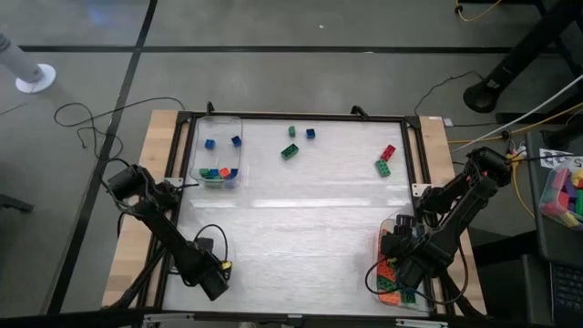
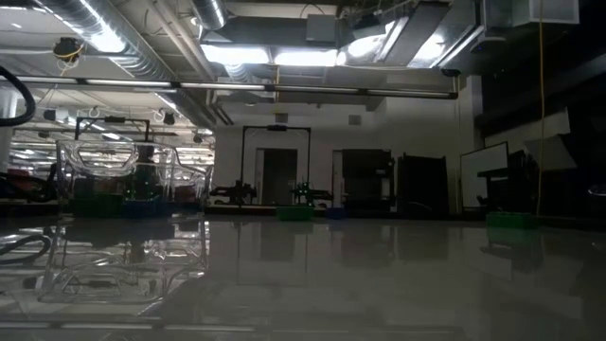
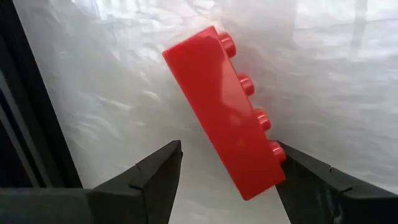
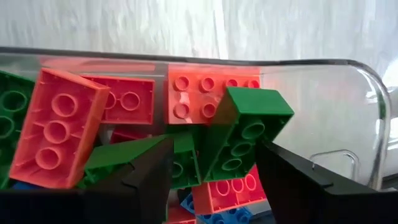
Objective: Sort blocks by size
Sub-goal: Put the 8 stud red game piece into the bottom transparent bin
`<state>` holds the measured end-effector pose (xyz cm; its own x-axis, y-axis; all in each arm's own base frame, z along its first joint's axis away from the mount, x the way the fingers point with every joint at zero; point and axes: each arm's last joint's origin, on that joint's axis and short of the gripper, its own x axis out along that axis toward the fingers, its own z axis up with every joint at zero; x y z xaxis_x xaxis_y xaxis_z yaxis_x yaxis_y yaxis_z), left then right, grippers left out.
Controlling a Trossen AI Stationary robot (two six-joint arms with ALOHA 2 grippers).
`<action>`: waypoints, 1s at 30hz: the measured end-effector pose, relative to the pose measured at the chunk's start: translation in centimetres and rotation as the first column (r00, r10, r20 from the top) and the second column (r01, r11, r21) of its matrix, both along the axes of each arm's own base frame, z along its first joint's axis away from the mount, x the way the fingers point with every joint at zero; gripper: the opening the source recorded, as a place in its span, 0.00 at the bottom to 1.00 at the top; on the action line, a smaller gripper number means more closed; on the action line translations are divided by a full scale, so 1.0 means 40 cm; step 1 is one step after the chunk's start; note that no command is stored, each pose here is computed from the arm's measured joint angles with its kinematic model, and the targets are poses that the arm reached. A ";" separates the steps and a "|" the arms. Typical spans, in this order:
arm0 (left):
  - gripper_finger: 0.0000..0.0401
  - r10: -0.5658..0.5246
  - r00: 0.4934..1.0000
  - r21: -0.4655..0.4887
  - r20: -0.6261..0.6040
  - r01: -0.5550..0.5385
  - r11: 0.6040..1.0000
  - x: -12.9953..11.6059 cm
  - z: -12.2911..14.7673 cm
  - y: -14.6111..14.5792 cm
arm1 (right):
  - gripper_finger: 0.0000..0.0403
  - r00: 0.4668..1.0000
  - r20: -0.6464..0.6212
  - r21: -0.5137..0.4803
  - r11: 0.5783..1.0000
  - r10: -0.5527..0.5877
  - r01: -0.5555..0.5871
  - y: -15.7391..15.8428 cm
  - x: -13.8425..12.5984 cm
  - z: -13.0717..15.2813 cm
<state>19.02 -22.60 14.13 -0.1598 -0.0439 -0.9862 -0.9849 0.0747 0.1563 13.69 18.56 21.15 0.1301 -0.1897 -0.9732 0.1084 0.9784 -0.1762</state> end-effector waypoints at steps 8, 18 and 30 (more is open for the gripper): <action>0.51 -0.041 0.999 0.023 -0.013 0.041 0.999 -0.002 -0.007 0.004 | 0.56 1.000 0.002 0.004 1.000 0.012 -0.012 0.001 0.001 0.000; 0.19 -0.181 0.981 0.079 0.071 0.175 0.981 0.005 -0.009 0.006 | 0.56 0.996 0.040 -0.016 0.997 0.081 -0.080 0.004 0.007 0.000; 0.19 -0.348 0.908 0.320 0.232 0.267 0.909 0.029 -0.002 0.013 | 0.56 0.938 0.252 -0.117 0.970 0.236 -0.213 0.027 0.042 0.040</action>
